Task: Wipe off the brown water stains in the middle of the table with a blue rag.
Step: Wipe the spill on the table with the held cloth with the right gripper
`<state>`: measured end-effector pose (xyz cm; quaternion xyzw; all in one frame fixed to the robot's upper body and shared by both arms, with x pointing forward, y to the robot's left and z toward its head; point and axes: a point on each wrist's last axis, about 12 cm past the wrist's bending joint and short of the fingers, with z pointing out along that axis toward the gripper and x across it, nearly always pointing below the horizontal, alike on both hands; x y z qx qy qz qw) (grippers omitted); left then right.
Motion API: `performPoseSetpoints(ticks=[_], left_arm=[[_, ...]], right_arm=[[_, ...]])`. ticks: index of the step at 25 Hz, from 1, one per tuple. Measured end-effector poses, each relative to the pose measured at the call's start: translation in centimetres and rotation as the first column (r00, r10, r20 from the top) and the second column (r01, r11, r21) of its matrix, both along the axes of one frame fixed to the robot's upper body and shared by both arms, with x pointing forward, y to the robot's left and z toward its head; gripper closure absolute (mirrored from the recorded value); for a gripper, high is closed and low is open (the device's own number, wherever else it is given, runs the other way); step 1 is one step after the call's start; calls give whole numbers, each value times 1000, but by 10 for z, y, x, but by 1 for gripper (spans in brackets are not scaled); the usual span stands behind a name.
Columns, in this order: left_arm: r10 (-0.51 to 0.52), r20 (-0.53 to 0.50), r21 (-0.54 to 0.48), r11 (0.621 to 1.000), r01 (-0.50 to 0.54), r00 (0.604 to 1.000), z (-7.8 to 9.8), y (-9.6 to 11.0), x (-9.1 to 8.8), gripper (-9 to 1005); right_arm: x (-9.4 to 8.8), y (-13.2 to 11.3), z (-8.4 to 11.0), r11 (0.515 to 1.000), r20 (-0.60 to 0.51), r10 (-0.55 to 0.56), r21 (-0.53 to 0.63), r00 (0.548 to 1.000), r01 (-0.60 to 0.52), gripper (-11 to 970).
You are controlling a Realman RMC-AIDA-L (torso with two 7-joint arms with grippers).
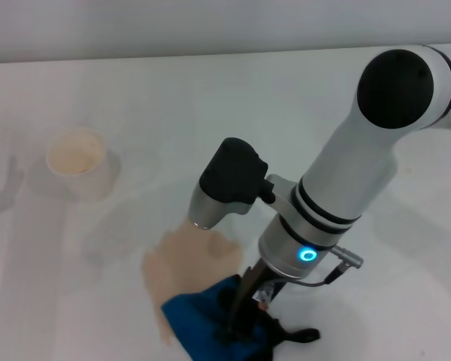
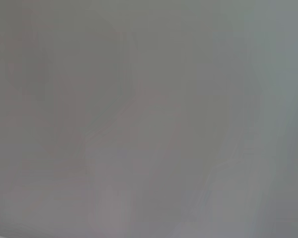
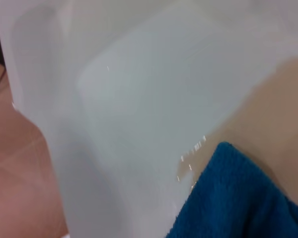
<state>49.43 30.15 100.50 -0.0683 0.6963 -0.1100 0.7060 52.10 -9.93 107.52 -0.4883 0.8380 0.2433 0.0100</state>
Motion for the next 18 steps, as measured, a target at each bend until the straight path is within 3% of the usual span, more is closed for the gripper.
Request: performPoseSetpoints(ticks=[7,18], left_arm=[[0,-16,7,1000,0,1000,-1,1,2,103],[7,-20,17,1000,-7,1000,-2,5,0,103]], right_arm=[[5,9,2,997,40,-24,77,999,21,898],[31,3,-1,993,115,-109,58,987,102,896]])
